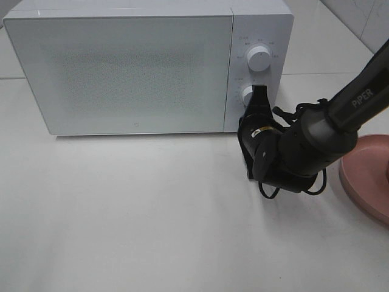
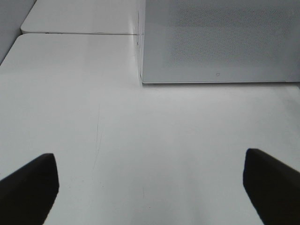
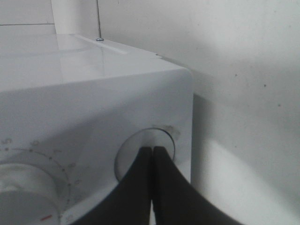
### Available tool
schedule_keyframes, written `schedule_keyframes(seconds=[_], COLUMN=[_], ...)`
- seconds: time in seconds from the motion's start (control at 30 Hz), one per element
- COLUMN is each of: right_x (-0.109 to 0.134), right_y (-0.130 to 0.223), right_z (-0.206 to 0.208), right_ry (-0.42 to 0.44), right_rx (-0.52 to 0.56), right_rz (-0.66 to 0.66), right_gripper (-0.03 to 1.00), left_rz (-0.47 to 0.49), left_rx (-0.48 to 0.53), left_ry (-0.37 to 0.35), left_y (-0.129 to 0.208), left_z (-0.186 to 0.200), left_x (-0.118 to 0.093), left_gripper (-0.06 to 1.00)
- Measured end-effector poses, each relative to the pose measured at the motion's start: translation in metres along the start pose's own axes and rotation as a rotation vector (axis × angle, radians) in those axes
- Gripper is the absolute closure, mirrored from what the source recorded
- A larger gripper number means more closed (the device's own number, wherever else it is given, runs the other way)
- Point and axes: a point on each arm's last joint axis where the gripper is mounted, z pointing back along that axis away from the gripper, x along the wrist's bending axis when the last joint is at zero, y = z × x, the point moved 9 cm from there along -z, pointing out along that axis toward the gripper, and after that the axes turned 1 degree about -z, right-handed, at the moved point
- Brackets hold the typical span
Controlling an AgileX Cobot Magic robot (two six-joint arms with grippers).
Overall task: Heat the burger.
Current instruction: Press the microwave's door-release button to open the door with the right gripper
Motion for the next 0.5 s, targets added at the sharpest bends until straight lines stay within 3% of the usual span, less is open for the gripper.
schedule_keyframes(seconds=[0.5], right_x=[0.0051], right_y=[0.0015], right_z=[-0.0069], right_ry=[-0.018], right_rx=[-0.023], right_rz=[-0.040], right_gripper=[0.97], left_rz=[0.000], left_rx=[0.000], left_ry=[0.000], left_y=[0.0000], left_z=[0.0000], left_x=[0.0000], left_gripper=[-0.05])
